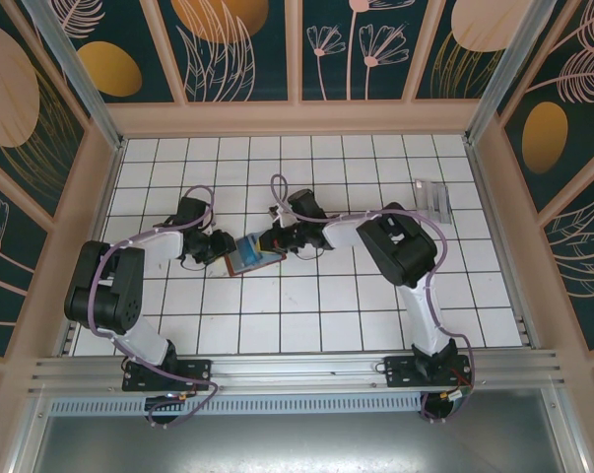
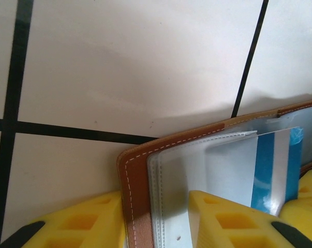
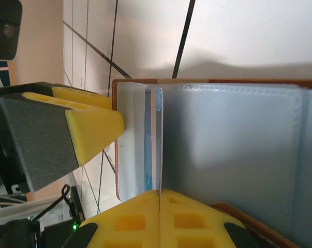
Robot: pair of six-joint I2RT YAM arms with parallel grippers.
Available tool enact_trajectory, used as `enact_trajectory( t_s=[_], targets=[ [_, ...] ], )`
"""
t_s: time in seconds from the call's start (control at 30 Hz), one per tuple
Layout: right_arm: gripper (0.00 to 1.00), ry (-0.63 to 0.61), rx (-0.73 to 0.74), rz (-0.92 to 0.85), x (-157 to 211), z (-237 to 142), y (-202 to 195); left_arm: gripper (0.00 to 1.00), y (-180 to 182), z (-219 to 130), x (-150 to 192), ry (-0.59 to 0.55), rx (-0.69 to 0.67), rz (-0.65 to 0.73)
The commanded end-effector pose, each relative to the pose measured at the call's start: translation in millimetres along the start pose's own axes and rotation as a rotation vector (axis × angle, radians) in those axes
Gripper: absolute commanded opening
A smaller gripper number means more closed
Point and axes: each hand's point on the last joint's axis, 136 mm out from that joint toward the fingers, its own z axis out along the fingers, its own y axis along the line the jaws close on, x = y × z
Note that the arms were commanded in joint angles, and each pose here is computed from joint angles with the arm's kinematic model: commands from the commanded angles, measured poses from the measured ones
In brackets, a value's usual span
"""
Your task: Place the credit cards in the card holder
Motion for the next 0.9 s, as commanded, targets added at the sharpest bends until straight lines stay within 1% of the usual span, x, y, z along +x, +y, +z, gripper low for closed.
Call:
enact_trajectory(
  t_s=[0.0,0.1,0.2,0.27,0.4,0.5,0.6,0.63,0.67,0.7,0.77,0.87],
  targets=[
    [0.0,-0.061,0.055,0.02,4.2,6.3,3.7,0.37,-4.7,8.0,13.4,0.049,0.048,-0.025],
    [0.01,-0.044,0.042,0.023,8.5,10.9,6.5,0.37,-10.8,6.8,10.3,0.046,0.07,-0.03],
    [0.06,-0.023,0.041,0.013,12.8,14.0,7.7,0.38,-13.5,4.1,9.2,0.04,0.079,-0.02],
    [0.1,-0.019,0.05,-0.001,13.8,11.9,9.1,0.4,-13.8,1.9,9.6,0.042,0.075,-0.013],
    [0.15,-0.043,0.1,-0.033,11.6,2.2,8.7,0.44,-15.9,-1.6,14.5,0.041,0.1,-0.025],
    [0.19,-0.037,0.113,-0.043,12.1,0.7,8.6,0.46,-14.4,-1.7,18.6,0.054,0.099,-0.026],
    [0.2,-0.04,0.114,-0.061,14.7,0.0,11.9,0.45,-14.0,-3.1,19.4,0.051,0.099,-0.034],
    [0.26,-0.04,0.114,-0.072,15.6,0.6,13.5,0.45,-14.3,-3.6,19.2,0.05,0.099,-0.033],
    [0.3,-0.04,0.119,-0.079,16.3,0.9,14.5,0.45,-13.5,-3.8,19.6,0.05,0.095,-0.03],
    [0.32,-0.045,0.13,-0.091,16.6,0.7,15.8,0.45,-12.6,-4.2,20.0,0.052,0.089,-0.026],
    [0.33,-0.06,0.165,-0.118,16.8,-0.6,17.5,0.44,-12.0,-5.4,20.4,0.051,0.085,-0.023],
    [0.33,-0.077,0.198,-0.141,16.8,-2.2,18.3,0.42,-13.0,-6.0,20.7,0.052,0.091,-0.023]
  ],
)
